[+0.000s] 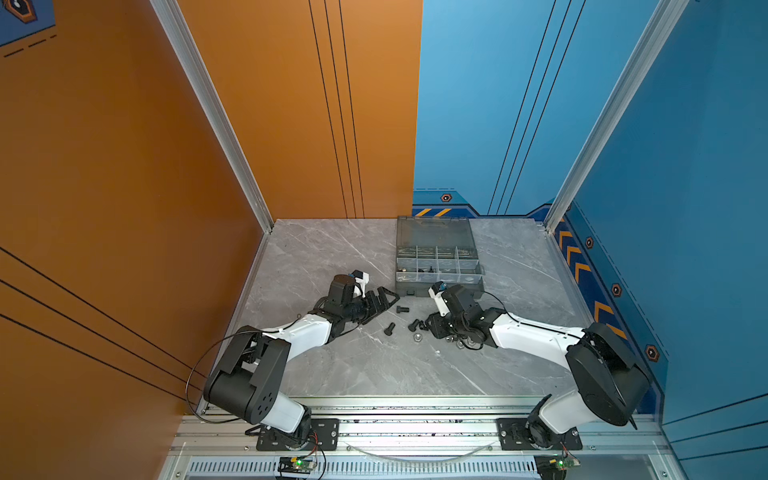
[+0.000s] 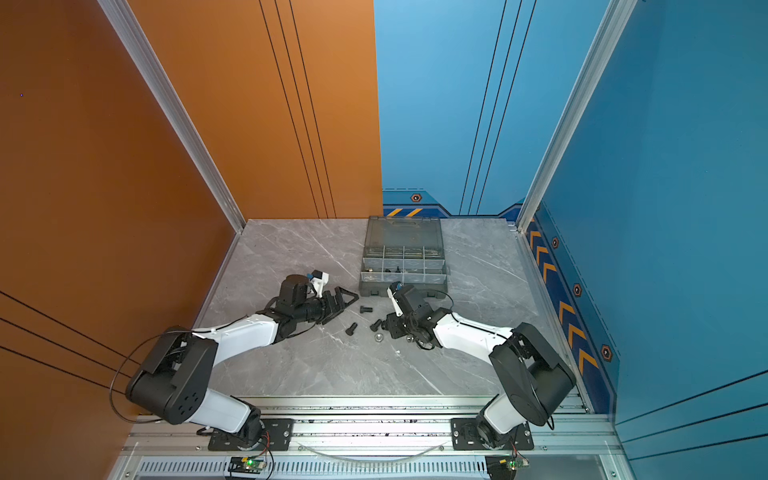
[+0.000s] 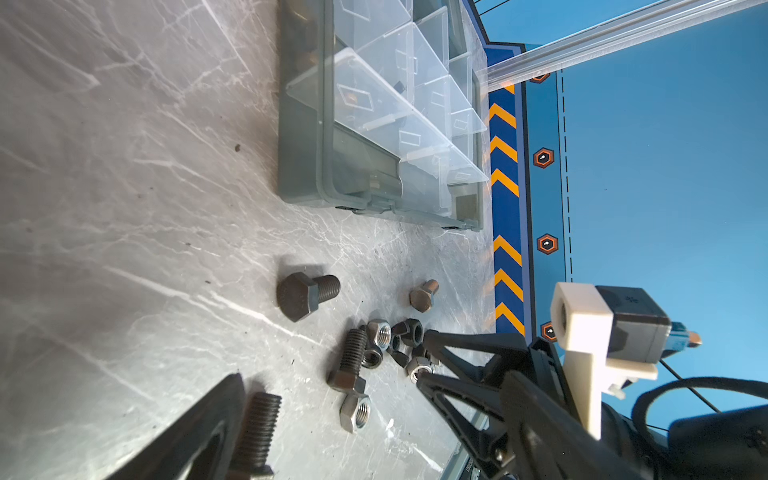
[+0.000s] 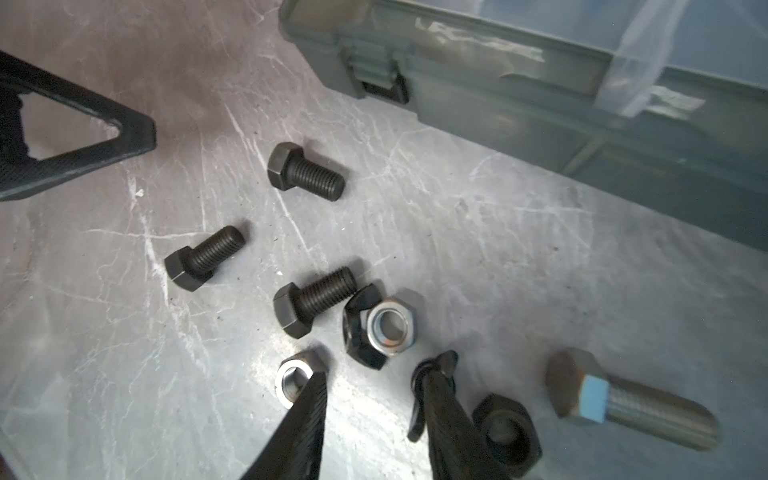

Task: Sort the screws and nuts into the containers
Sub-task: 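Lower the right gripper among the nuts and grasp a black wing nut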

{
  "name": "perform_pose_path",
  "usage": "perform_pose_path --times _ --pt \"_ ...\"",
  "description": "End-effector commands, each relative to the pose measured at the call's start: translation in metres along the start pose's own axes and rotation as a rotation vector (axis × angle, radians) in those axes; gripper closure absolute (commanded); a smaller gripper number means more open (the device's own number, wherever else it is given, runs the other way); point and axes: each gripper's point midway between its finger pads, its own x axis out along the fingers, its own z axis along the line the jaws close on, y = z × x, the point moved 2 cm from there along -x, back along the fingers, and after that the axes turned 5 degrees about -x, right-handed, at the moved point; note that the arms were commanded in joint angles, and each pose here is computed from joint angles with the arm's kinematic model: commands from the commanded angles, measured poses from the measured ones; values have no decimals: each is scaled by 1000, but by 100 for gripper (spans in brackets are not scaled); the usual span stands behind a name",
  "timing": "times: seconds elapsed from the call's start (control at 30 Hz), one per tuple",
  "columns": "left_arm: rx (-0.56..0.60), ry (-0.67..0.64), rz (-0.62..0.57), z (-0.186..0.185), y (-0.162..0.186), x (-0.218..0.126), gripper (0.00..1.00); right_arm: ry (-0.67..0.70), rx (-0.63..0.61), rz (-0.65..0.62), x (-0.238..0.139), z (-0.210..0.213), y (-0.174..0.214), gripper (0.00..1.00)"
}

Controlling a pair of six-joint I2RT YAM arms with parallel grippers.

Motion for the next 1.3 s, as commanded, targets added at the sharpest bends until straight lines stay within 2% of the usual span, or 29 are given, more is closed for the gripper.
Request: perform_pose_path --times 0.0,0.33,0.83,1.27 --pt "24 -12 5 2 2 2 2 107 57 34 -1 -22 14 59" --pt "22 -13 6 3 2 2 2 131 96 60 12 -26 19 64" --pt "19 -16 9 7 3 4 2 140 92 81 22 -23 17 64" --pt "8 -12 12 10 2 6 2 172 91 95 27 -26 17 70"
